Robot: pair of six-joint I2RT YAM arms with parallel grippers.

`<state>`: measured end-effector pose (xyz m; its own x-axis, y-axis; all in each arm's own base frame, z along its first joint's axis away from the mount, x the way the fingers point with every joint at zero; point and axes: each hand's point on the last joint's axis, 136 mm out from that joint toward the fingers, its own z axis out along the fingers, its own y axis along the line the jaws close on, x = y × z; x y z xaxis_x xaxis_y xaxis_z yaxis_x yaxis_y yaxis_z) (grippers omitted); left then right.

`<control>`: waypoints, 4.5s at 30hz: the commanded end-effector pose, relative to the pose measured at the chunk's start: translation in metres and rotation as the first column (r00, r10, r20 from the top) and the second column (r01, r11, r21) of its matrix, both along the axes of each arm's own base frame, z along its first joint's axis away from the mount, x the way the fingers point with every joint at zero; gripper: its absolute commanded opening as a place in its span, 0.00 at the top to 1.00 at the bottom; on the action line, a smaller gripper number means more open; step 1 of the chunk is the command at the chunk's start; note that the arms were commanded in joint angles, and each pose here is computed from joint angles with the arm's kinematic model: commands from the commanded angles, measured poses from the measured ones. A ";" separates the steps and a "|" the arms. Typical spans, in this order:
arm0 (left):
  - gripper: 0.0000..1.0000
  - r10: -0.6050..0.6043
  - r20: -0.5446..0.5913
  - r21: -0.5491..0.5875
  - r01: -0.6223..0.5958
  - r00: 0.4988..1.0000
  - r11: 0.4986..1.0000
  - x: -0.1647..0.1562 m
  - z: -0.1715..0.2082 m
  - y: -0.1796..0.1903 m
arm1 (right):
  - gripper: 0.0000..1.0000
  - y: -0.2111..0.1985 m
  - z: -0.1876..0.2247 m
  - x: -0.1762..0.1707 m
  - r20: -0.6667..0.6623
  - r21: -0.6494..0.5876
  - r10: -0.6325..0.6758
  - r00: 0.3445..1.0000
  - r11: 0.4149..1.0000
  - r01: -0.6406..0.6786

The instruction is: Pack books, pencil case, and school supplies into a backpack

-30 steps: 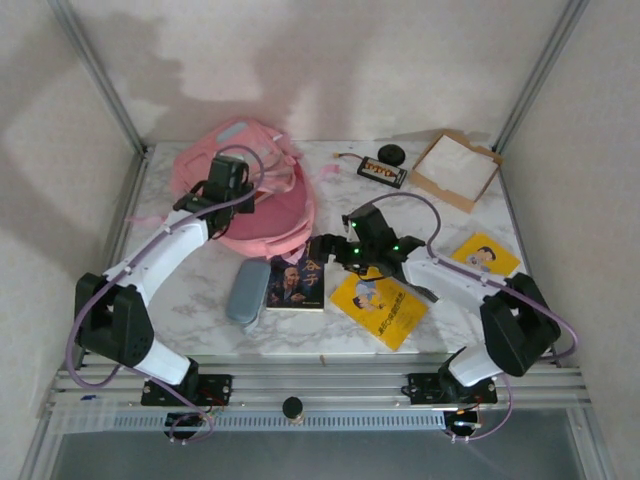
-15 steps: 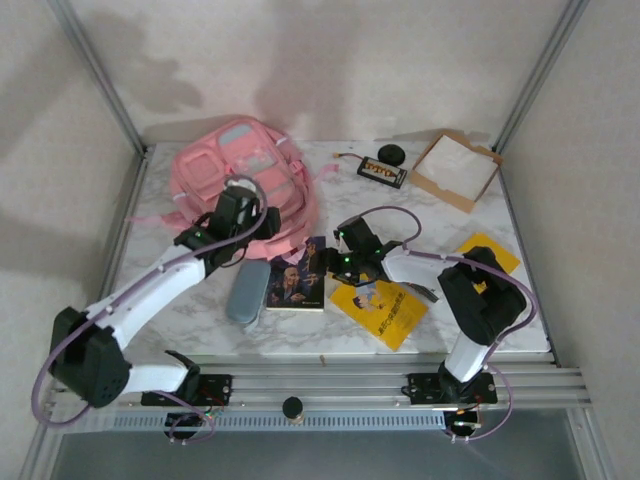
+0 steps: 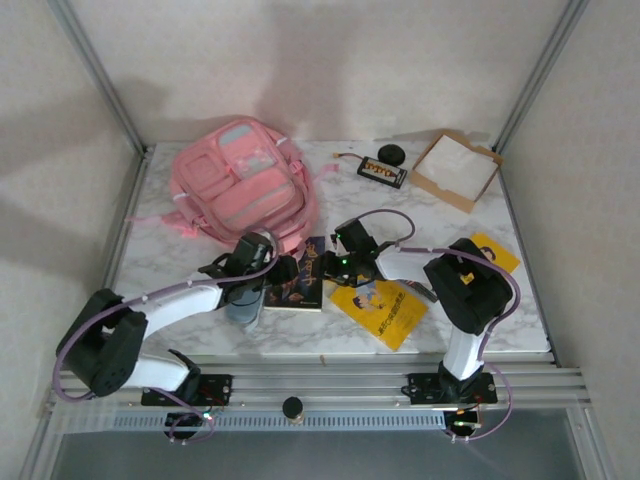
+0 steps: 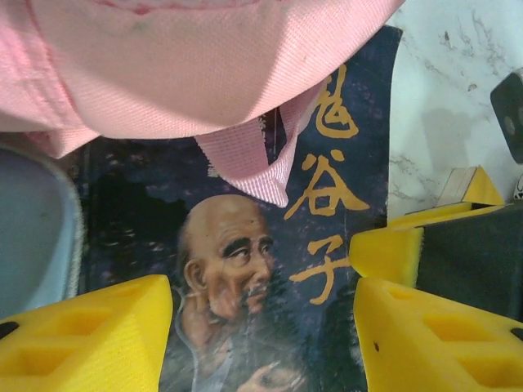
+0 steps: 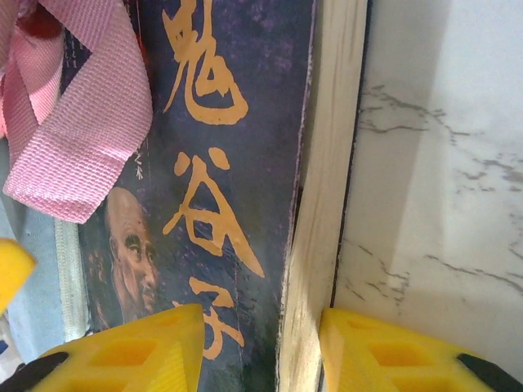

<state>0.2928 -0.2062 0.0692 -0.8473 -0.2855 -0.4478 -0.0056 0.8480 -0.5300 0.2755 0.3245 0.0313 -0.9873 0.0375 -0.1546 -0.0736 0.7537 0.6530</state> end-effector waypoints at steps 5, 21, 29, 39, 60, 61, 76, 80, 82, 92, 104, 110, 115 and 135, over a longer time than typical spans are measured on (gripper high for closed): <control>0.43 -0.016 -0.076 -0.056 0.012 0.997 0.998 -0.008 -0.031 -0.012 | 0.62 0.015 0.014 0.004 0.022 0.067 0.049 0.999 0.996 -0.051; 0.45 -0.004 -0.168 0.004 0.005 0.986 1.000 -0.021 -0.061 -0.005 | 0.78 0.020 0.026 0.003 0.030 0.110 0.051 0.998 0.992 -0.054; 0.45 -0.023 -0.148 -0.028 0.019 0.989 0.999 -0.016 -0.048 -0.012 | 0.95 0.020 0.038 0.000 0.039 0.145 0.053 0.998 0.988 -0.058; 0.34 -0.023 0.010 -0.172 0.025 1.000 0.985 0.017 0.047 -0.031 | 0.98 -0.018 0.105 0.018 0.163 0.224 -0.024 0.986 0.974 -0.013; 0.14 -0.054 0.074 -0.198 0.068 0.996 0.978 0.049 0.118 -0.006 | 0.93 -0.039 0.243 0.017 0.350 0.397 0.040 0.936 0.898 -0.187; 0.15 -0.068 0.083 -0.234 0.085 0.994 0.969 0.048 0.121 -0.011 | 0.93 -0.036 0.248 0.016 0.356 0.411 0.050 0.933 0.888 -0.205; 0.45 -0.157 0.153 -0.500 0.214 0.976 0.839 0.037 0.162 -0.046 | 0.93 -0.029 0.279 0.021 0.357 0.542 0.057 0.932 0.801 -0.256; 0.51 -0.150 0.197 -0.554 0.236 0.969 0.798 0.029 0.184 -0.046 | 0.92 -0.037 0.278 0.023 0.348 0.543 0.047 0.936 0.804 -0.242; 0.52 -0.160 0.215 -0.598 0.259 0.963 0.758 0.023 0.195 -0.051 | 0.92 -0.037 0.274 0.022 0.338 0.547 0.054 0.939 0.801 -0.243; 0.60 -0.158 0.265 -0.652 0.297 0.951 0.697 0.004 0.224 -0.053 | 0.91 -0.047 0.243 0.028 0.288 0.525 0.088 0.954 0.818 -0.235; 0.78 -0.125 0.182 -0.603 0.211 0.975 0.770 0.011 0.207 -0.055 | 0.87 -0.049 0.229 0.036 0.299 0.470 0.130 0.945 0.842 -0.265; 0.98 -0.063 0.184 -0.624 0.166 0.981 0.764 0.021 0.211 -0.052 | 0.62 -0.056 0.238 0.044 0.333 0.437 0.083 0.939 0.869 -0.232; 1.00 0.092 0.271 -0.743 0.148 0.958 0.653 0.036 0.259 -0.049 | 0.36 -0.088 0.260 0.051 0.334 0.496 -0.082 0.939 0.862 -0.102; 1.00 0.473 0.181 -0.953 0.036 0.862 0.300 0.061 0.325 -0.063 | 0.01 -0.073 0.324 0.011 0.142 0.845 -0.399 0.906 0.525 0.099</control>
